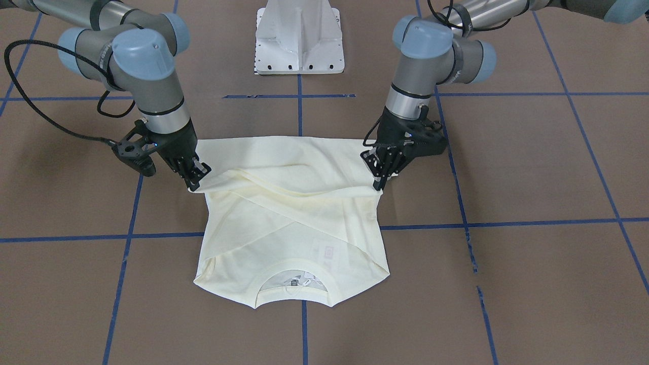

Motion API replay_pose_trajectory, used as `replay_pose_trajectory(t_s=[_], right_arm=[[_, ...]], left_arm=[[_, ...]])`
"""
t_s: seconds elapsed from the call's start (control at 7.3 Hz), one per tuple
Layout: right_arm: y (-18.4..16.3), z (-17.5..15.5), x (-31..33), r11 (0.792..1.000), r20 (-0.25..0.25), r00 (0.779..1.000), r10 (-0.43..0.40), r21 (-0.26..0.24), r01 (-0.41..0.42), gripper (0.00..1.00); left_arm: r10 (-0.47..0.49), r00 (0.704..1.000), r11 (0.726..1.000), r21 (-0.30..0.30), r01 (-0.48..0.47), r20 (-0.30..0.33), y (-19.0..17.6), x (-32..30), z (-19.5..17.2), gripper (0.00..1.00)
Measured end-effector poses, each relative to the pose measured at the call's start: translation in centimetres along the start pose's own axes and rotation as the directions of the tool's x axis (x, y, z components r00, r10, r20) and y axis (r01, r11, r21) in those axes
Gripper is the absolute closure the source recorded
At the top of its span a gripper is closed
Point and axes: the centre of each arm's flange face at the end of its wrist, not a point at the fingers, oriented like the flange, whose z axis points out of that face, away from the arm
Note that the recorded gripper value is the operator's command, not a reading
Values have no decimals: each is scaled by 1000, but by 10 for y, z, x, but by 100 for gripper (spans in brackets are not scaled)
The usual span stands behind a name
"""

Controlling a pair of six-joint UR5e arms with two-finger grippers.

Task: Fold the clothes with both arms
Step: 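Lift the hem with both grippers and fold it toward the collar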

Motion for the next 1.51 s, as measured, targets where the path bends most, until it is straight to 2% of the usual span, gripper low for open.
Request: replay_pose_trajectory(t_s=[0.27, 0.55, 0.96, 1.51], right_arm=[[-43, 55, -16, 1000, 43, 999, 15, 20, -16, 100], [-65, 87, -28, 999, 46, 999, 21, 31, -22, 100], [-89, 86, -60, 998, 54, 999, 8, 54, -10, 100], [-112, 63, -81, 999, 83, 996, 17, 32, -20, 100]], left_arm=[[19, 1000, 998, 52, -19, -2, -41, -28, 59, 100], [28, 999, 998, 64, -29, 14, -52, -52, 95, 100], [30, 1000, 997, 70, -29, -8, -54, -67, 114, 100], [53, 997, 995, 85, -48, -57, -67, -56, 94, 100]])
